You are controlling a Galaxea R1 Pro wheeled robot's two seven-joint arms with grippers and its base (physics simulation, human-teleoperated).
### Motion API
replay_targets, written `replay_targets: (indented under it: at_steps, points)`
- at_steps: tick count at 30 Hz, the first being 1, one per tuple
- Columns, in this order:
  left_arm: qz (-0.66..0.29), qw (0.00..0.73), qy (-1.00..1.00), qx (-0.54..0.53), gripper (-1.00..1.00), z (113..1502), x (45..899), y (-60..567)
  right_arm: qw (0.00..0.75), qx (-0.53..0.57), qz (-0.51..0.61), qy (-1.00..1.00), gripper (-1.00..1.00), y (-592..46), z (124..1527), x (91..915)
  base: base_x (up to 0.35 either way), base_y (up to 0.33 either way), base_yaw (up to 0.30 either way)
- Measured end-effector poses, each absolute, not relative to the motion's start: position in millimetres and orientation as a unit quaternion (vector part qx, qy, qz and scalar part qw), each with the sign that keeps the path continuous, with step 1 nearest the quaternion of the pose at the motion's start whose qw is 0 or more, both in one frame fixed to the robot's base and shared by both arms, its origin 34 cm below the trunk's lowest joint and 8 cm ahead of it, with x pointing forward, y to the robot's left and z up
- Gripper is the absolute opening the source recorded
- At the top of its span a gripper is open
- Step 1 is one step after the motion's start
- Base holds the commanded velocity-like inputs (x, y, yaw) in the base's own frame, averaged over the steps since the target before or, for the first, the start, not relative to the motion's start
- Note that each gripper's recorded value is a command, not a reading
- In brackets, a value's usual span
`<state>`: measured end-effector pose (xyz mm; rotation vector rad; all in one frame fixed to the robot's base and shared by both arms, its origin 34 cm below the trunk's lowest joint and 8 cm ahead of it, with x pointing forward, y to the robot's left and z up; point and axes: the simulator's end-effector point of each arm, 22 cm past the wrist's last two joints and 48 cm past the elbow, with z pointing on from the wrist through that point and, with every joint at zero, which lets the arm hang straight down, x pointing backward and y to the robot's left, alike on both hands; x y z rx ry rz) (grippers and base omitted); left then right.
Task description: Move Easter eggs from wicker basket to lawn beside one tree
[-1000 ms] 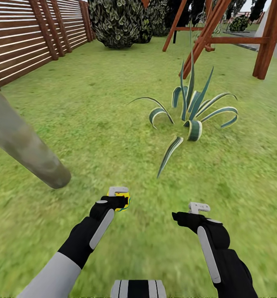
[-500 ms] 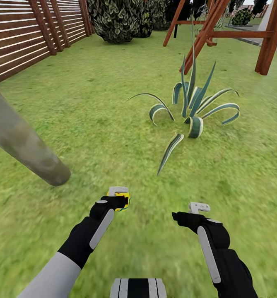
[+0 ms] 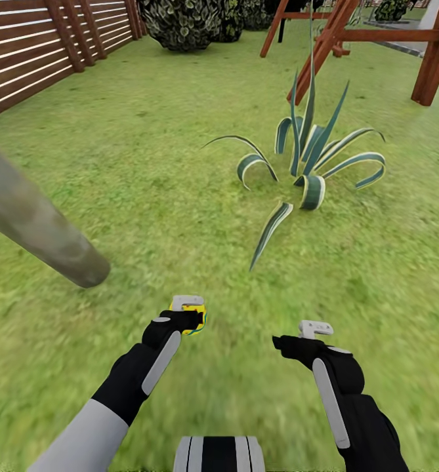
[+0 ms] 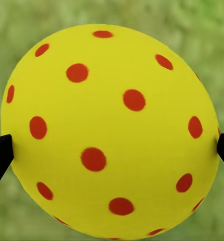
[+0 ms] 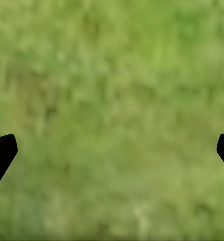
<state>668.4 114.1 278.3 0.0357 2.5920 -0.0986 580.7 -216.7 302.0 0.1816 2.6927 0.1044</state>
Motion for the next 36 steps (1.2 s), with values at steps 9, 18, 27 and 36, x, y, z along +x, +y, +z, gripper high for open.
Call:
replay_targets:
  at_steps: [9, 18, 27, 36]
  points:
    - [-0.037, 0.255, 0.966, 0.013, -1.00, 258.4, 661.0, 114.1, 0.203, 0.066, 0.037, 0.976, 1.00, -216.6, 285.0, 574.0, 0.000, 0.000, 0.000]
    - [-0.037, 0.245, 0.969, 0.012, -1.00, 246.0, 655.9, 114.1, 0.193, 0.066, 0.036, 0.978, 1.00, -216.1, 274.6, 569.7, 0.000, 0.000, 0.000]
    - [-0.037, 0.236, 0.971, 0.010, -1.00, 232.1, 651.1, 114.6, 0.181, 0.065, 0.036, 0.981, 1.00, -214.6, 262.2, 564.2, 0.000, 0.000, 0.000]
    - [-0.035, 0.235, 0.971, 0.007, -1.00, 223.0, 649.6, 117.6, 0.173, 0.065, 0.036, 0.982, 1.00, -214.3, 254.0, 560.3, 0.000, 0.000, 0.000]
